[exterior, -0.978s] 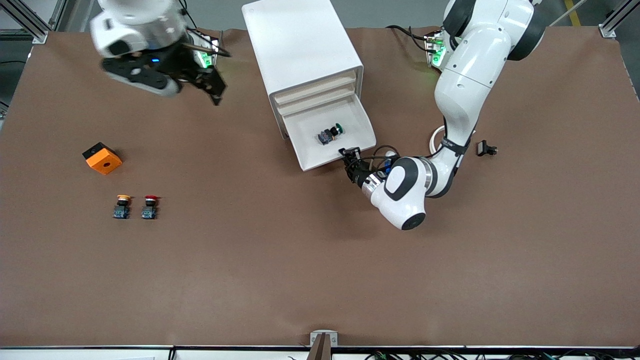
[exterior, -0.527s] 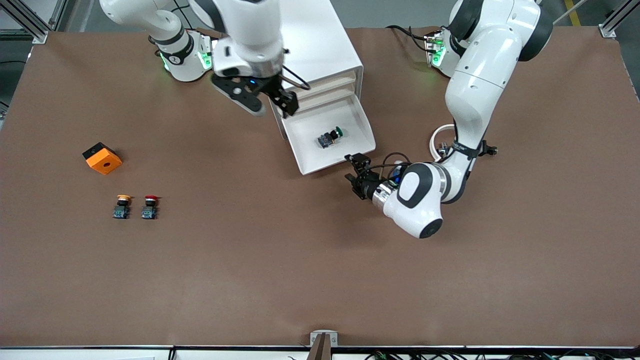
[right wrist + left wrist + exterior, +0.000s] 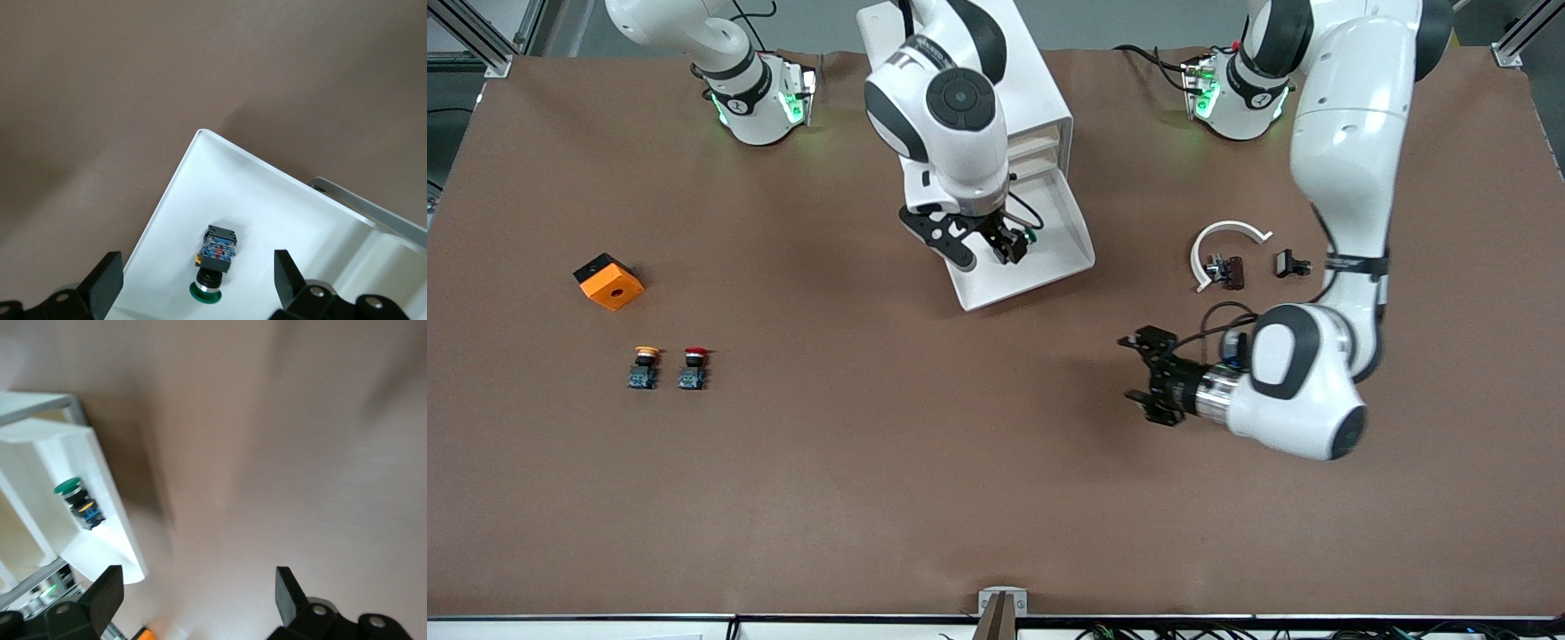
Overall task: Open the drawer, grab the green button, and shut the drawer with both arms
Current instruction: 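Grasp the green button with the right gripper while the left gripper withdraws, then lift the green button out and carry it toward the red buttons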
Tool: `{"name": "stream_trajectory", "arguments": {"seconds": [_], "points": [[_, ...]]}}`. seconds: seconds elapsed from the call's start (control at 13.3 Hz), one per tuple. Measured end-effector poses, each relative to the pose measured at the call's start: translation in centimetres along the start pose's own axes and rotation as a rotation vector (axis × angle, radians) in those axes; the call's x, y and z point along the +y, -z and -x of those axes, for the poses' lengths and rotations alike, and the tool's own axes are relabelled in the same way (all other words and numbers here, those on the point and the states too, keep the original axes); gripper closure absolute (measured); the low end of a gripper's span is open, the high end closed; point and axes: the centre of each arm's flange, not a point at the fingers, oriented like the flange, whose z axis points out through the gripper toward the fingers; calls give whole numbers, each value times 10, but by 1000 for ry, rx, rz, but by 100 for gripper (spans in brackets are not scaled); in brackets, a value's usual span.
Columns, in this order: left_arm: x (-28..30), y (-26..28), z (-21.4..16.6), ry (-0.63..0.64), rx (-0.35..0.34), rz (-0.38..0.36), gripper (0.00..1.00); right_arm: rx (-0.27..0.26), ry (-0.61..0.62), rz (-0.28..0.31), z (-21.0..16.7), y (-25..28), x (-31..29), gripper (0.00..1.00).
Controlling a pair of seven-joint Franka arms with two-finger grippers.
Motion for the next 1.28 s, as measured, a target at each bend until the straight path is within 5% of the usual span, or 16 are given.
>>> {"name": "stream_trajectory", "arguments": {"seconds": [0.3,0.6,0.9,1.28], "points": [[-9,115,-34,-145,13,190,0,-29,-10,43,4,-46,-7,0],[-26,168,-53,-280,185,284,0,-44,-7,63,16,-81,-12,0],[-34,183,-62,-629,319,257,0,-44,18,94,35,-100,-11,0],[-28,173,-68,-829,411,198,0,-42,41,126,55,-122,-9,0]]}}
